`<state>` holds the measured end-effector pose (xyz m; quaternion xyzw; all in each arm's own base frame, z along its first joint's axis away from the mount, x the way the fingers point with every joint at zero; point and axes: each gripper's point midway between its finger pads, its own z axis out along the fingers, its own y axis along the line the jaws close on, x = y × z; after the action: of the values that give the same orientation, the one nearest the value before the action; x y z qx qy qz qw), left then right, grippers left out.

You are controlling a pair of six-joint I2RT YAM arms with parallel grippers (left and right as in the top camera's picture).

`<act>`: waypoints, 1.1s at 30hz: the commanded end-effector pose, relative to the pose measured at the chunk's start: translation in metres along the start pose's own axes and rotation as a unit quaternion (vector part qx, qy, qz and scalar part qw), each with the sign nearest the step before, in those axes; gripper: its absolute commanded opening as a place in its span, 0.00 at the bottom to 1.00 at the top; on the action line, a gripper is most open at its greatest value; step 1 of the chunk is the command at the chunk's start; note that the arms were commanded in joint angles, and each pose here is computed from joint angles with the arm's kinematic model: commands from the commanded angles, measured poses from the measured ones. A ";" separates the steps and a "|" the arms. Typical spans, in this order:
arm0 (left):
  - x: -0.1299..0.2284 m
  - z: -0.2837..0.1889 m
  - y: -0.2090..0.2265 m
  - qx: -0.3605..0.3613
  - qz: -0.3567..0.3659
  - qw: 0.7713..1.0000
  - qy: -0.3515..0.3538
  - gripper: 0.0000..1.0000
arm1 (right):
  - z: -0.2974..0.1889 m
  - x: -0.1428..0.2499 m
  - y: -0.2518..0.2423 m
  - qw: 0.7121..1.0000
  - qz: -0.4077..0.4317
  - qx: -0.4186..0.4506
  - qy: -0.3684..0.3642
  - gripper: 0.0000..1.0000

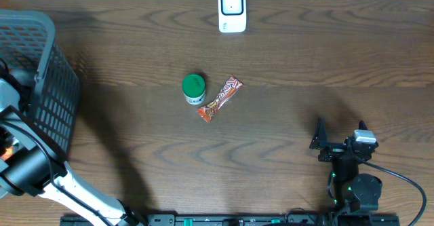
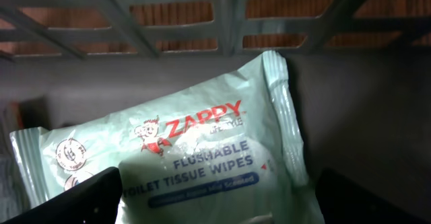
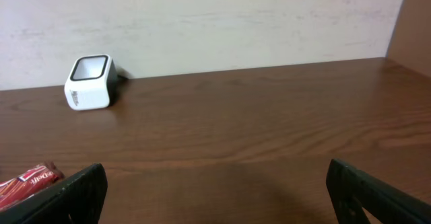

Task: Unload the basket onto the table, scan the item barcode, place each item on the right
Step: 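Reach the left gripper into the basket and grasp the mint-green wipes pack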

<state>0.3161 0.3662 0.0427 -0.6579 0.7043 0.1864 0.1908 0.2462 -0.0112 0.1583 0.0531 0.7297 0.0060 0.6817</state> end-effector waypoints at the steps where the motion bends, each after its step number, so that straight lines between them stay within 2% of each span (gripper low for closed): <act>1: 0.014 0.017 -0.005 -0.008 0.016 1.000 0.009 0.92 | 0.000 0.001 0.001 1.000 -0.007 -0.003 0.000 0.99; 11: 0.036 0.044 -0.005 -0.025 0.031 0.999 0.031 0.92 | 0.000 0.001 0.001 1.000 -0.007 -0.003 0.000 0.99; 12: 0.038 0.045 -0.004 -0.027 0.032 0.999 0.034 0.88 | 0.000 0.001 0.001 1.000 -0.007 -0.003 0.000 0.99; 13: 0.040 0.046 -0.003 -0.029 0.036 0.998 0.037 0.78 | 0.000 0.001 0.001 1.000 -0.007 -0.003 0.000 0.99; 14: 0.042 0.046 -0.001 -0.032 0.046 0.998 0.040 0.60 | 0.000 0.001 0.001 1.000 -0.007 -0.003 0.000 0.99; 16: 0.045 0.046 0.002 -0.036 0.059 0.997 0.047 0.37 | 0.000 0.001 0.001 1.000 -0.007 -0.003 0.000 0.99; 19: 0.049 0.043 0.007 -0.046 0.068 0.995 0.060 0.18 | 0.000 0.001 0.001 1.000 -0.007 -0.002 0.000 0.99; 20: 0.047 0.037 0.008 -0.050 0.070 0.994 0.064 0.09 | 0.000 0.001 0.001 1.000 -0.007 -0.003 0.000 0.99; 26: 0.010 -0.019 0.006 -0.036 0.061 0.996 0.047 0.07 | 0.000 0.001 0.001 1.000 -0.007 -0.003 0.000 0.99; 33: -0.055 -0.146 0.018 0.035 0.016 0.998 -0.041 0.07 | 0.000 0.001 0.001 1.000 -0.007 -0.003 0.000 0.99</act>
<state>0.2948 0.3350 0.0904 -0.6247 0.7470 0.1946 0.1177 0.2462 -0.0111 0.1583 0.0529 0.7297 0.0061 0.6817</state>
